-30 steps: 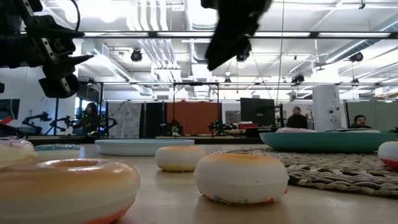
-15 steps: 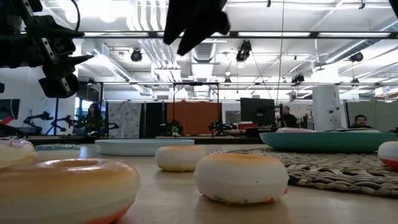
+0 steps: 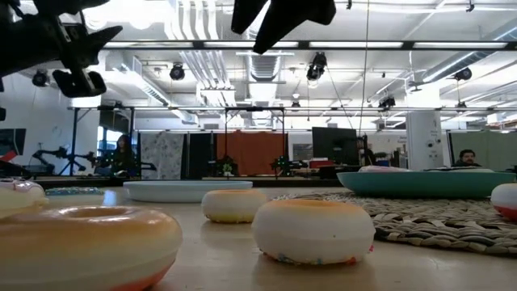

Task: Pick & Place donuts
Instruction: Put the large purple donut onto the green plate

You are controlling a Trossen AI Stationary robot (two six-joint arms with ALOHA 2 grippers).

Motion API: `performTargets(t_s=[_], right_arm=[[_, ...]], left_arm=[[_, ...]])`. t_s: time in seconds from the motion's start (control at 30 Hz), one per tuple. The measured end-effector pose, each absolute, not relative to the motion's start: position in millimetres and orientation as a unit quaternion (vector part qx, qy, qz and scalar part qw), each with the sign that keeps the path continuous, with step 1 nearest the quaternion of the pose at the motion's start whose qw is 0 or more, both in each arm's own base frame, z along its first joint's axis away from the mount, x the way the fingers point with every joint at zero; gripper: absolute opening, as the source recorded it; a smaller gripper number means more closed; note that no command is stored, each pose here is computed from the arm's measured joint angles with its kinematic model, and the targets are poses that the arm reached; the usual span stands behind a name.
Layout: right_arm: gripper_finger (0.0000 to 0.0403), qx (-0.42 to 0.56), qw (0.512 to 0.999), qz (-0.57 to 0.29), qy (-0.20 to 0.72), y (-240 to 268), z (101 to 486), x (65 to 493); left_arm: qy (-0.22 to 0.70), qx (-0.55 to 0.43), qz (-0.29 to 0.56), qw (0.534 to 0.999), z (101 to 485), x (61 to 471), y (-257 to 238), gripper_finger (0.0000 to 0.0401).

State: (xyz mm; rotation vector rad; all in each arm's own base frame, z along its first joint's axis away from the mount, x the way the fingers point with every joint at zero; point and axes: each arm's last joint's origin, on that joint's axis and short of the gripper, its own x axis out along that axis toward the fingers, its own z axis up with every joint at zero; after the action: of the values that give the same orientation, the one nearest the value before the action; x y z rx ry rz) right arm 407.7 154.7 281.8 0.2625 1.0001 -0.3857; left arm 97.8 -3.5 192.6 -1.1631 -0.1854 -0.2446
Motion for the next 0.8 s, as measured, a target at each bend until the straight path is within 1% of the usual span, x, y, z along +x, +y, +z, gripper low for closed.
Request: performTargets(t_s=[0.1, 0.17, 0.23, 0.33, 0.4, 0.5, 0.6, 0.67, 0.8], right_arm=[[0.0191, 0.114, 0.847, -0.187, 0.485, 154, 283, 404], [0.0190, 0.103, 0.841, -0.194, 0.495, 151, 283, 401], [0.0189, 0.084, 0.837, -0.202, 0.501, 148, 286, 396], [0.0189, 0.053, 0.837, -0.199, 0.508, 146, 289, 390], [0.0189, 0.038, 0.832, -0.199, 0.517, 143, 290, 385], [0.0189, 0.018, 0.826, -0.205, 0.524, 136, 288, 372], [0.0189, 0.021, 0.819, -0.216, 0.531, 128, 287, 353], [0.0189, 0.031, 0.819, -0.221, 0.528, 122, 289, 338], [0.0189, 0.065, 0.833, -0.230, 0.499, 115, 297, 308]], left_arm=[[-0.082, -0.582, -0.123, 0.800, 194, 98, -4, 0.0151], [-0.075, -0.586, -0.123, 0.797, 199, 97, -5, 0.0151], [-0.088, -0.572, -0.122, 0.806, 216, 96, -7, 0.0150], [-0.099, -0.544, -0.097, 0.827, 243, 98, -8, 0.0147], [-0.071, -0.527, -0.087, 0.843, 257, 105, -13, 0.0145], [0.014, -0.495, -0.078, 0.865, 272, 124, -26, 0.0145], [0.153, -0.452, -0.051, 0.877, 272, 144, -46, 0.0144], [0.245, -0.404, -0.022, 0.881, 268, 152, -64, 0.0144], [0.362, -0.286, 0.045, 0.886, 259, 155, -103, 0.0144]])
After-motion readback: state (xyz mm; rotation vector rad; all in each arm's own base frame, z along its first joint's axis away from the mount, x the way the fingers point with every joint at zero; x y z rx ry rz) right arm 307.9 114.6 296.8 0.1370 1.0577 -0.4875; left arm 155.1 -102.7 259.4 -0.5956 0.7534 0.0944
